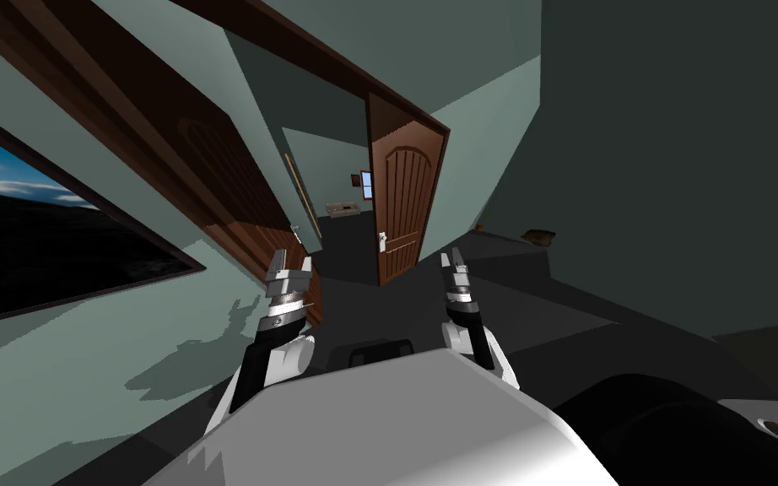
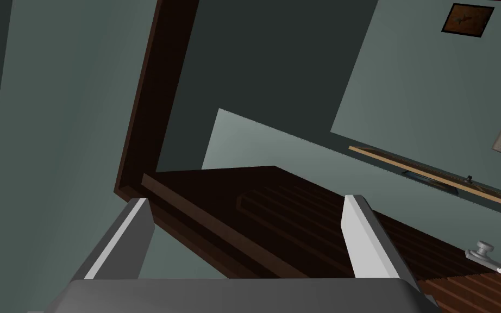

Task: Push the door open

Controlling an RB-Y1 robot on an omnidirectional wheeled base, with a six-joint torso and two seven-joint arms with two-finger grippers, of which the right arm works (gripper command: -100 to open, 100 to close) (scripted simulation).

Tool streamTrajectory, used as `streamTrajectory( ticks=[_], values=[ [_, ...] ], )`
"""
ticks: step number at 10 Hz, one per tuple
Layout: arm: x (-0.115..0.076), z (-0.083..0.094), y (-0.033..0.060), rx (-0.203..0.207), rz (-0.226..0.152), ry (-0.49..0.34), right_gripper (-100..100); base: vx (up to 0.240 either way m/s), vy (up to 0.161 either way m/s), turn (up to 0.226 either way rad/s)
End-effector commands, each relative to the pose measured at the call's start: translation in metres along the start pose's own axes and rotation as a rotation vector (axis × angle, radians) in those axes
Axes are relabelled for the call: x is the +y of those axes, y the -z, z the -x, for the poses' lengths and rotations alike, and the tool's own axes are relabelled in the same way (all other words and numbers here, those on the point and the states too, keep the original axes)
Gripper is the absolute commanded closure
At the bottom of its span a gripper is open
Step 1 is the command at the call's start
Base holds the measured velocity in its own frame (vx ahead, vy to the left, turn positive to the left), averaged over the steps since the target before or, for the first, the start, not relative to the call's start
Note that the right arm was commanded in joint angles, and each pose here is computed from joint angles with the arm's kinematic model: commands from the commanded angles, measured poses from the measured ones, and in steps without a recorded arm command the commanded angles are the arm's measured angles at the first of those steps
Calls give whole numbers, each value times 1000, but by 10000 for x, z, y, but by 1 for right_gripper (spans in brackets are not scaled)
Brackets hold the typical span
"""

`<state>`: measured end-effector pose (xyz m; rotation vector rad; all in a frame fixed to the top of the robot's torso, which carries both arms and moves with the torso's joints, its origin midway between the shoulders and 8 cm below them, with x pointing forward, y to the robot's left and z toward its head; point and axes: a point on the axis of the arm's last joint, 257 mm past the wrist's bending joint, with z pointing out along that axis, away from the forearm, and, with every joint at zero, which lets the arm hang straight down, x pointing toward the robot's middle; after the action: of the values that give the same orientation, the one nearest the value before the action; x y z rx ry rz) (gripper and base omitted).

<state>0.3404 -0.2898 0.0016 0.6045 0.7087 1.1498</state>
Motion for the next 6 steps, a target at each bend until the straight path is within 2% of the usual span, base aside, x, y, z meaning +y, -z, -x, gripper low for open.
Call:
streamTrajectory(
  ticks=[1, 6],
  values=[
    [-141, -74, 7, 20, -19, -33, -100, 110, -80, 127],
    [-540, -287, 38, 77, -78, -121, -100, 63, 12, 80]
  ],
)
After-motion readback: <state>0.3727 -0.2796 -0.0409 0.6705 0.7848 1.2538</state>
